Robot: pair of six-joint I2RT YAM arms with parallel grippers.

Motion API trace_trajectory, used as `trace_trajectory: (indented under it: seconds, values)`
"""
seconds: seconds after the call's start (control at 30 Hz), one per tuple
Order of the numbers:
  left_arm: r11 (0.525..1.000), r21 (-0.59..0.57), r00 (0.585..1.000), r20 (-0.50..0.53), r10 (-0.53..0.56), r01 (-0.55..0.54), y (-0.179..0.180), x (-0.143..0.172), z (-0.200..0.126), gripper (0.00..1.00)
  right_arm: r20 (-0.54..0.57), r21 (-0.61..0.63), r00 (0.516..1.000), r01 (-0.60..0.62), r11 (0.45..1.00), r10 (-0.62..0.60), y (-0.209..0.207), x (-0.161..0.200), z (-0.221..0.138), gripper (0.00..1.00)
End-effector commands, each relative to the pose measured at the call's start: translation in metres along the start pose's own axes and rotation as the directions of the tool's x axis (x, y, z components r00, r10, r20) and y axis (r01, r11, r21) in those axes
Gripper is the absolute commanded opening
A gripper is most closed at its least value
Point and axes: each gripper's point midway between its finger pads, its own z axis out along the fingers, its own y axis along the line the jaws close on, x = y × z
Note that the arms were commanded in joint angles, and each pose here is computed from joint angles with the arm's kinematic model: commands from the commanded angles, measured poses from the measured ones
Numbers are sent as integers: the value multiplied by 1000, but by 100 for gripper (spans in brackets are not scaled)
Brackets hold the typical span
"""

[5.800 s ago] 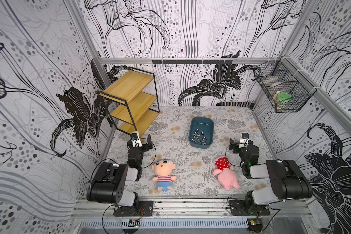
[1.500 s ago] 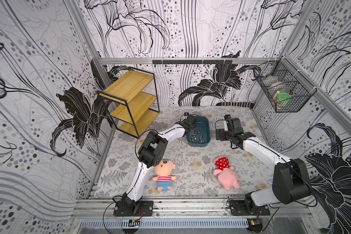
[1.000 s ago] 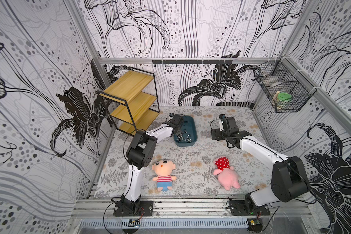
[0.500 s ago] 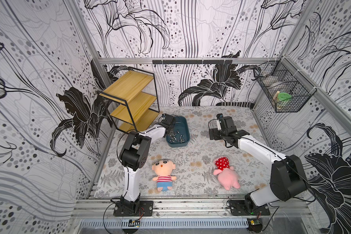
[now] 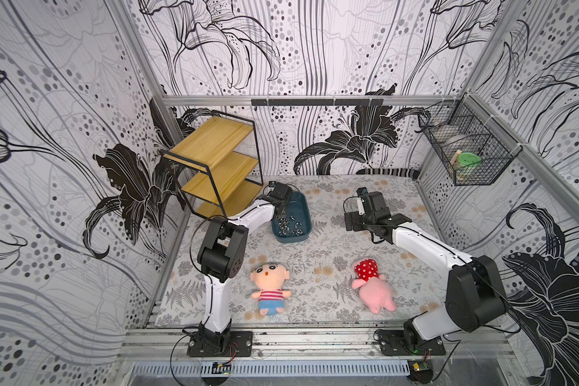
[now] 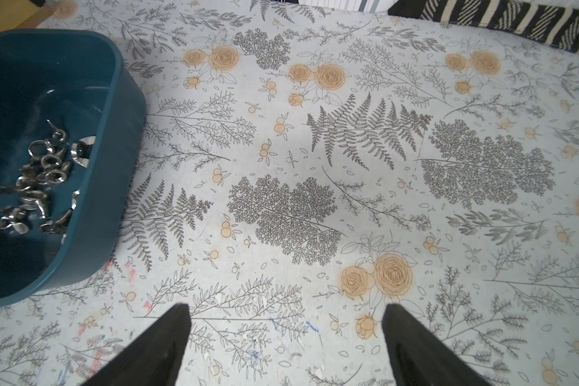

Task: Take out the wing nut from the storage box
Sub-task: Move the storage box to the center of the board, then pick up the wing nut from the storage box.

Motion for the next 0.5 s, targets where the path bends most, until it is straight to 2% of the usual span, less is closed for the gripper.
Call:
trace_trajectory:
  seconds: [0.0, 0.17, 0.47]
  values:
    - [998, 45, 996, 78, 34, -37, -32, -26, -37, 48, 24, -11, 1000, -5, 1000, 5, 3, -12, -11, 96]
    - [988, 153, 999, 50, -2, -6, -72, -29, -33, 46, 15, -10, 1000, -6, 1000, 6, 3, -10, -11, 96]
    - [986, 153, 998, -11, -64, 65, -87, -13, -1, 41, 5, -2, 1000, -1, 1000, 1, 1, -7, -13, 96]
